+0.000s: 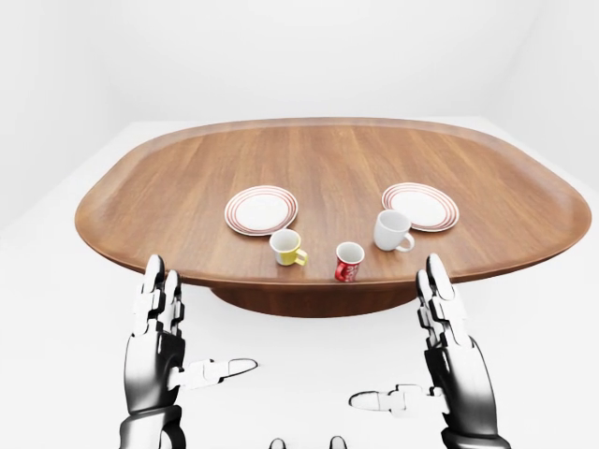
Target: Put the red mug on the left plate.
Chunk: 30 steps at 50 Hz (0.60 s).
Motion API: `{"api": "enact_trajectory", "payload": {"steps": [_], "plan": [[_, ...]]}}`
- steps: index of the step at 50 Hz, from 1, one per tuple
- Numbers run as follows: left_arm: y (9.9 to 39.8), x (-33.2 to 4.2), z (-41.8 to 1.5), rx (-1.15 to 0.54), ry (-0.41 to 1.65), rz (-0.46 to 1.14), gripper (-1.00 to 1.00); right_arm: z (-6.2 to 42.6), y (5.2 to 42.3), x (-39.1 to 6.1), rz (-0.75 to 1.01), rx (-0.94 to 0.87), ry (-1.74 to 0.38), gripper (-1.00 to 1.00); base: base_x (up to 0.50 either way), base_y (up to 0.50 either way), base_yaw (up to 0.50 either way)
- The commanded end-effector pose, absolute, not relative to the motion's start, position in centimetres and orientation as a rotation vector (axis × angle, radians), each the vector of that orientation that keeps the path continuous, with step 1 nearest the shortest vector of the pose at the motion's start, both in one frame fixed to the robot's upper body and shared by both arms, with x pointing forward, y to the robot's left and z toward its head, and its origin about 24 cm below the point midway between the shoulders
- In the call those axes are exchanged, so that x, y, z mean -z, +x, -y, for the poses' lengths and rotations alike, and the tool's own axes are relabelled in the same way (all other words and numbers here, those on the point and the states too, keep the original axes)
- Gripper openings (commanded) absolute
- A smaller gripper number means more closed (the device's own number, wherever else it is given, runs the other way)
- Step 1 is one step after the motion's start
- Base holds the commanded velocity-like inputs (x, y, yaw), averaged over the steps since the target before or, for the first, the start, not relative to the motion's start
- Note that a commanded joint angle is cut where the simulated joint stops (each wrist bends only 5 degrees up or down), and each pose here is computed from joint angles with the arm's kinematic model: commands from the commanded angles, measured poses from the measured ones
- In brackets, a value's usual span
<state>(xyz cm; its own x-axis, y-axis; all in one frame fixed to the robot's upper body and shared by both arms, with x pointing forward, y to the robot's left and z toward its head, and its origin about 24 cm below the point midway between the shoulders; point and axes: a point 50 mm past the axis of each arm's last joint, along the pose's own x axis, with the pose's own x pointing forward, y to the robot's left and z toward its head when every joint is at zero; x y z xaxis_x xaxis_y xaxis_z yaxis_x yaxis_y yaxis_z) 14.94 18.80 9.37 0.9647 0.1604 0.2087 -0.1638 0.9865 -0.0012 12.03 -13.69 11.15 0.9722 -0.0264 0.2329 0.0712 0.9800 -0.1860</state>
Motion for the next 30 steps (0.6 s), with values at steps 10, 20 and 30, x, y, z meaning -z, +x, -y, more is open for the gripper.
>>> {"api": "enact_trajectory", "payload": {"steps": [10,20,30], "plan": [[15.01,-9.40,-18.74,-0.158,0.016,0.212,1.00,13.51,12.02,-11.11,0.234,0.034,-0.204,1.00,0.19,0.49,0.00],[14.93,-9.43,-18.78,-0.156,0.013,0.212,1.00,13.42,12.08,-11.20,0.241,0.033,-0.206,1.00,0.39,0.44,0.00],[14.91,-9.36,-18.75,-0.154,0.013,0.209,1.00,13.44,12.01,-11.07,0.233,0.032,-0.205,1.00,0.39,0.44,0.00]]}}
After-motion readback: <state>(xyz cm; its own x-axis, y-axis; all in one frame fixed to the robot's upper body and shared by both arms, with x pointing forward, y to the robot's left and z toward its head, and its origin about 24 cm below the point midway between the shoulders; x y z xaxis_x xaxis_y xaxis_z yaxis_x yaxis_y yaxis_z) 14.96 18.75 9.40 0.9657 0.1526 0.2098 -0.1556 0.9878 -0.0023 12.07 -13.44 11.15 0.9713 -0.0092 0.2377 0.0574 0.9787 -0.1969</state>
